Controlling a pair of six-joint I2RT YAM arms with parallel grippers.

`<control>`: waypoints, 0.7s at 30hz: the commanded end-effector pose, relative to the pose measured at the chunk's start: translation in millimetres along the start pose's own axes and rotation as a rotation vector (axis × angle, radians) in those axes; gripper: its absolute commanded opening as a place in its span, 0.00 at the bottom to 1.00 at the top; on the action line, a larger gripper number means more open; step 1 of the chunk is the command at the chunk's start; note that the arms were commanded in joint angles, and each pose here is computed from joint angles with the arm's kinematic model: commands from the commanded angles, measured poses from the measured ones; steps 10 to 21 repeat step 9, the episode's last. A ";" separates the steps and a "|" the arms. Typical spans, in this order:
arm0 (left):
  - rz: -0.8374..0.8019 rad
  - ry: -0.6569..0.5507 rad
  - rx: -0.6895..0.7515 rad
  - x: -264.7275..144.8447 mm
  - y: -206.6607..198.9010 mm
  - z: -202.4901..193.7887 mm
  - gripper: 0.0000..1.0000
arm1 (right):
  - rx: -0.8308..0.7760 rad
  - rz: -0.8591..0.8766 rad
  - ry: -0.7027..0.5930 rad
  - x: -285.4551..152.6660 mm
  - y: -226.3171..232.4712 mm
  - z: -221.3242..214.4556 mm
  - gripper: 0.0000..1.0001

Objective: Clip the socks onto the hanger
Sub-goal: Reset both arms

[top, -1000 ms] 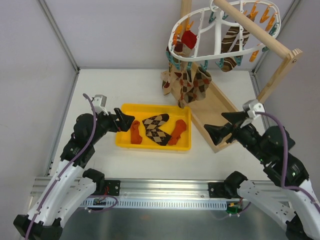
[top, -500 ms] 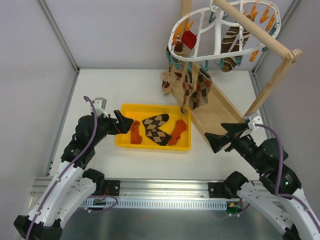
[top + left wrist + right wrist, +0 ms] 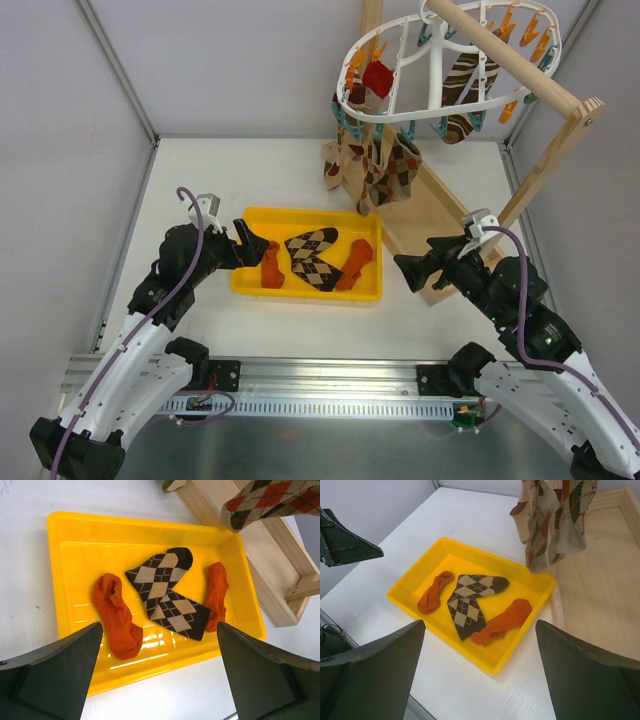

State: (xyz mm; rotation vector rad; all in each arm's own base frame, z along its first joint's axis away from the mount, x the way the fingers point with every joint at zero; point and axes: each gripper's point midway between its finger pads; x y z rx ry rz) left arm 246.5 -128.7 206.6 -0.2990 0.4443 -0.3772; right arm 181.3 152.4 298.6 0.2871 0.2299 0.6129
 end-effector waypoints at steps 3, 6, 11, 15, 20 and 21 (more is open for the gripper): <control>-0.011 -0.046 0.013 -2.4 -4.1 15.7 0.99 | 0.007 0.032 -0.077 -0.3 9.3 22.4 0.97; -0.001 -0.046 0.022 -2.2 -1.7 14.9 0.99 | 0.009 0.054 -0.074 0.1 13.0 21.0 0.97; -0.008 -0.055 0.029 -3.4 -3.1 17.5 0.99 | 0.007 0.042 -0.065 0.8 10.7 18.7 0.97; -0.008 -0.055 0.029 -3.4 -3.1 17.5 0.99 | 0.007 0.042 -0.065 0.8 10.7 18.7 0.97; -0.008 -0.055 0.029 -3.4 -3.1 17.5 0.99 | 0.007 0.042 -0.065 0.8 10.7 18.7 0.97; -0.008 -0.055 0.029 -3.4 -3.1 17.5 0.99 | 0.007 0.042 -0.065 0.8 10.7 18.7 0.97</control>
Point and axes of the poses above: each gripper's point midway between its finger pads, its own x axis out along the fingers, its own y axis along the line the jaws close on, z = x × y, and after that the axes turned 6 degrees about x, right-handed
